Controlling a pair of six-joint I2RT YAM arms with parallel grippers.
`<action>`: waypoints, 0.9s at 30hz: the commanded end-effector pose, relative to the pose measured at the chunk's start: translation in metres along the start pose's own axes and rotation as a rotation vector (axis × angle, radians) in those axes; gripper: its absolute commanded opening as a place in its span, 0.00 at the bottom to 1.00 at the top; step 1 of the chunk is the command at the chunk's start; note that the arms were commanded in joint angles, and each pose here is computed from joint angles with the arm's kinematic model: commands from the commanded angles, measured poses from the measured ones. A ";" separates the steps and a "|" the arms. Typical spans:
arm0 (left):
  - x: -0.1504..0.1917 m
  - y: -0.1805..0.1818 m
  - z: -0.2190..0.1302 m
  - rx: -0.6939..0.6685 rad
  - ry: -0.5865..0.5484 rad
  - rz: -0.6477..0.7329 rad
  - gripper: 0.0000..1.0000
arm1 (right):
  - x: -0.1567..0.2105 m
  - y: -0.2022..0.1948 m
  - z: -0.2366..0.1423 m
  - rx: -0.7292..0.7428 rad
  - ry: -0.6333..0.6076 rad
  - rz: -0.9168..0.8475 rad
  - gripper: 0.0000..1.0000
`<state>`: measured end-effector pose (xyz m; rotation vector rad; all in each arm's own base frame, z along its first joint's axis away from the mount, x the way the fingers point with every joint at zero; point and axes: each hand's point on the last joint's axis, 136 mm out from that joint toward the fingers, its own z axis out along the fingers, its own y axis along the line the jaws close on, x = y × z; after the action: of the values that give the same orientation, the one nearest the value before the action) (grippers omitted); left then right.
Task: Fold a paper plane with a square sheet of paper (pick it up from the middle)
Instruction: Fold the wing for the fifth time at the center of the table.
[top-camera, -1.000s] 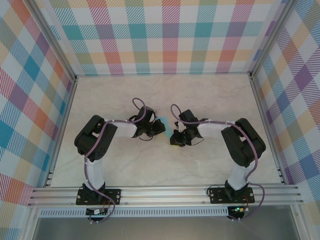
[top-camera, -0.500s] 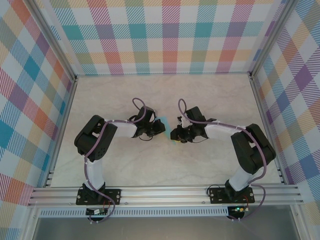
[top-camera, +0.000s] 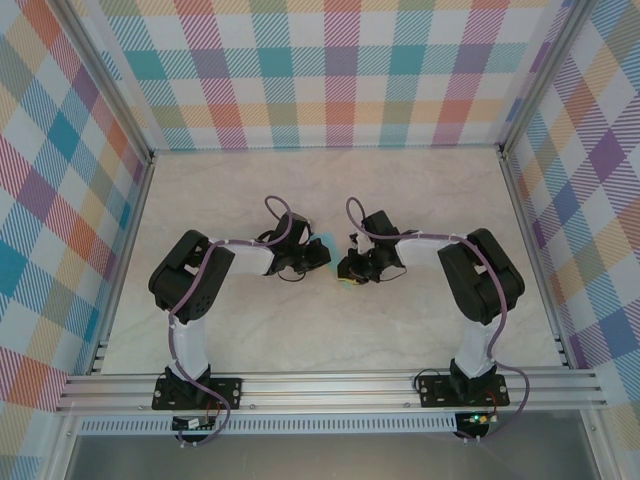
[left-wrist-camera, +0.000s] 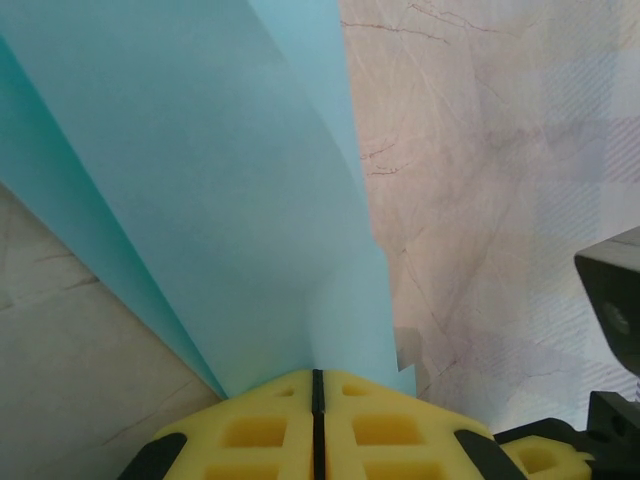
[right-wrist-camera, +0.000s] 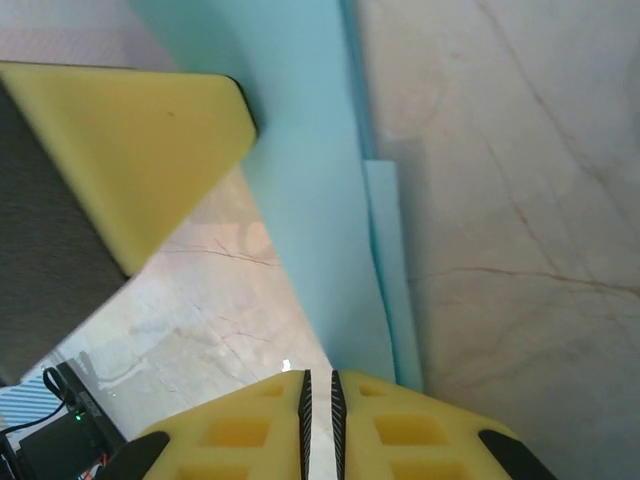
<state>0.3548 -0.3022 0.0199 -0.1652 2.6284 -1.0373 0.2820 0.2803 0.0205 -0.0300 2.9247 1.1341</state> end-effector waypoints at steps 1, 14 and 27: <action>0.036 0.054 0.019 -0.171 0.095 -0.055 0.10 | 0.024 -0.026 0.004 0.075 0.061 0.037 0.15; 0.032 0.047 0.015 -0.148 0.078 -0.054 0.10 | 0.009 0.040 -0.032 -0.101 -0.041 -0.099 0.17; 0.030 0.041 0.015 -0.125 0.072 -0.052 0.10 | -0.002 0.010 0.007 0.009 0.055 -0.047 0.14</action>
<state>0.3549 -0.3028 0.0207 -0.1724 2.6279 -1.0446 0.2910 0.2915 0.0307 -0.0927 2.9034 1.1476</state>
